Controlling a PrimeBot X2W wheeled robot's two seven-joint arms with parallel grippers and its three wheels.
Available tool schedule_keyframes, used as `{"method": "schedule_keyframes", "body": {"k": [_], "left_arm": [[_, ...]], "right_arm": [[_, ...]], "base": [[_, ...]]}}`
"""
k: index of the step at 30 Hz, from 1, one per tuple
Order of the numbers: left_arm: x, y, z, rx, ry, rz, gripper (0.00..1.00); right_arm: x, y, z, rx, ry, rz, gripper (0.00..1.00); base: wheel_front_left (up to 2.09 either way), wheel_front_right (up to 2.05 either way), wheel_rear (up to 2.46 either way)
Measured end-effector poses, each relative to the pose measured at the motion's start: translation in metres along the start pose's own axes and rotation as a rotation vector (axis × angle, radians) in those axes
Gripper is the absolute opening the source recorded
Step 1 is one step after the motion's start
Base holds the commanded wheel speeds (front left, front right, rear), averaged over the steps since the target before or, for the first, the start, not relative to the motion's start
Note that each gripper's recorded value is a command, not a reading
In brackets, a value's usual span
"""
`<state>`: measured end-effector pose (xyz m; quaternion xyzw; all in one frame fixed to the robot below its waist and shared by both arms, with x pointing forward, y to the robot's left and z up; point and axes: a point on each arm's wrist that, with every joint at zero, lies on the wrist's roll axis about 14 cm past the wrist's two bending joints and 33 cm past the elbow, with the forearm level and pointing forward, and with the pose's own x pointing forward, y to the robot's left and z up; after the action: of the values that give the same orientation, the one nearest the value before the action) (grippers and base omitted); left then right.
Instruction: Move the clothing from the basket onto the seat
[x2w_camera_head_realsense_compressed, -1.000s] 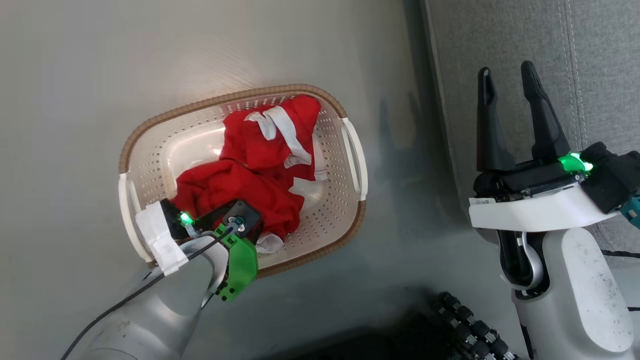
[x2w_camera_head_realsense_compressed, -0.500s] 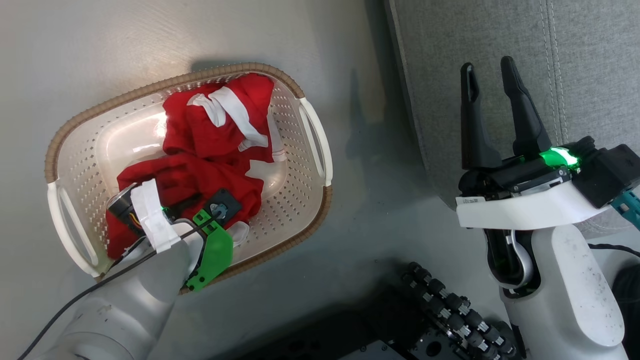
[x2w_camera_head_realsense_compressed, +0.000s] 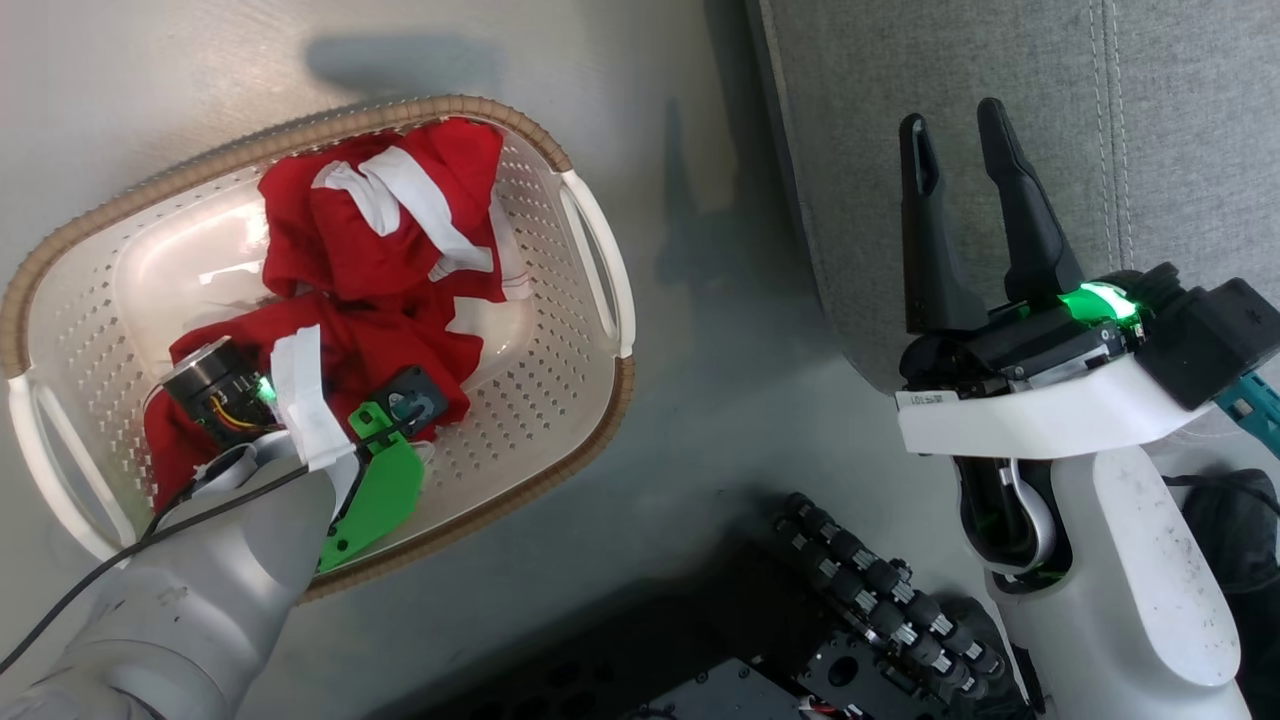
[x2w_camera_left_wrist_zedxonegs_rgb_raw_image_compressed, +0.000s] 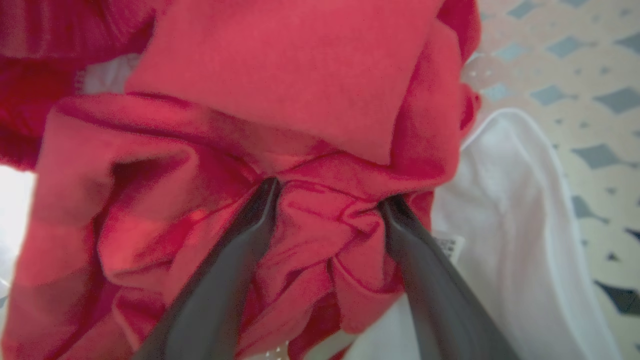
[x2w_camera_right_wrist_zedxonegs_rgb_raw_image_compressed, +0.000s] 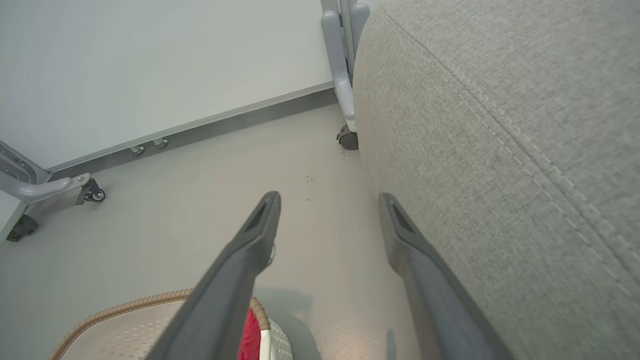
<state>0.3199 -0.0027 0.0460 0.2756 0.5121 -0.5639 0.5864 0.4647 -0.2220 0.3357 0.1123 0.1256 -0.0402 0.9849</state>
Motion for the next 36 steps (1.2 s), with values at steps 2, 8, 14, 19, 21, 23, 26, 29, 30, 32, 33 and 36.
{"method": "schedule_keyframes", "body": {"k": [2,8,14,19,21,23,26,29,30,32,33,36], "left_arm": [[0.002,0.001,-0.005,0.01,0.029,-0.003,0.0],[0.001,0.004,-0.009,0.052,0.06,0.003,0.0],[-0.009,0.006,0.005,0.057,0.008,0.018,0.0],[-0.026,0.006,0.033,0.034,-0.098,0.037,0.0],[-0.034,0.004,0.045,0.02,-0.145,0.043,0.0],[-0.045,0.003,0.053,0.001,-0.191,0.056,0.0],[-0.061,0.0,0.065,-0.066,-0.264,0.072,0.0],[-0.078,-0.008,0.08,-0.11,-0.339,0.083,0.0],[-0.085,-0.011,0.086,-0.133,-0.369,0.088,0.0],[-0.097,-0.014,0.093,-0.16,-0.41,0.104,0.0],[-0.104,-0.015,0.097,-0.178,-0.434,0.114,0.0],[-0.126,-0.016,0.108,-0.249,-0.512,0.149,0.0]], "right_arm": [[0.0,-0.002,0.0,-0.003,0.0,-0.005,1.0],[0.002,-0.004,0.005,-0.01,-0.015,-0.009,1.0],[0.004,0.001,0.015,-0.023,-0.042,0.008,1.0],[0.001,0.005,0.027,-0.042,-0.07,0.018,1.0],[-0.002,0.007,0.032,-0.05,-0.079,0.023,1.0],[-0.006,0.011,0.039,-0.053,-0.094,0.032,1.0],[-0.012,0.015,0.046,-0.063,-0.108,0.039,1.0],[-0.02,0.018,0.053,-0.075,-0.12,0.041,1.0],[-0.023,0.019,0.055,-0.074,-0.122,0.042,1.0],[-0.028,0.023,0.06,-0.082,-0.131,0.051,1.0],[-0.03,0.025,0.064,-0.088,-0.14,0.056,1.0],[-0.04,0.029,0.07,-0.09,-0.153,0.064,1.0]], "base": [[0.0,0.0,0.0],[0.0,0.0,0.0],[0.0,0.0,0.0],[0.0,0.0,0.0],[0.0,0.0,0.0],[0.0,0.0,0.0],[0.0,0.0,0.0],[0.0,0.0,0.0],[0.0,0.0,0.0],[0.0,0.0,0.0],[0.0,0.0,0.0],[0.0,0.0,0.0]]}}
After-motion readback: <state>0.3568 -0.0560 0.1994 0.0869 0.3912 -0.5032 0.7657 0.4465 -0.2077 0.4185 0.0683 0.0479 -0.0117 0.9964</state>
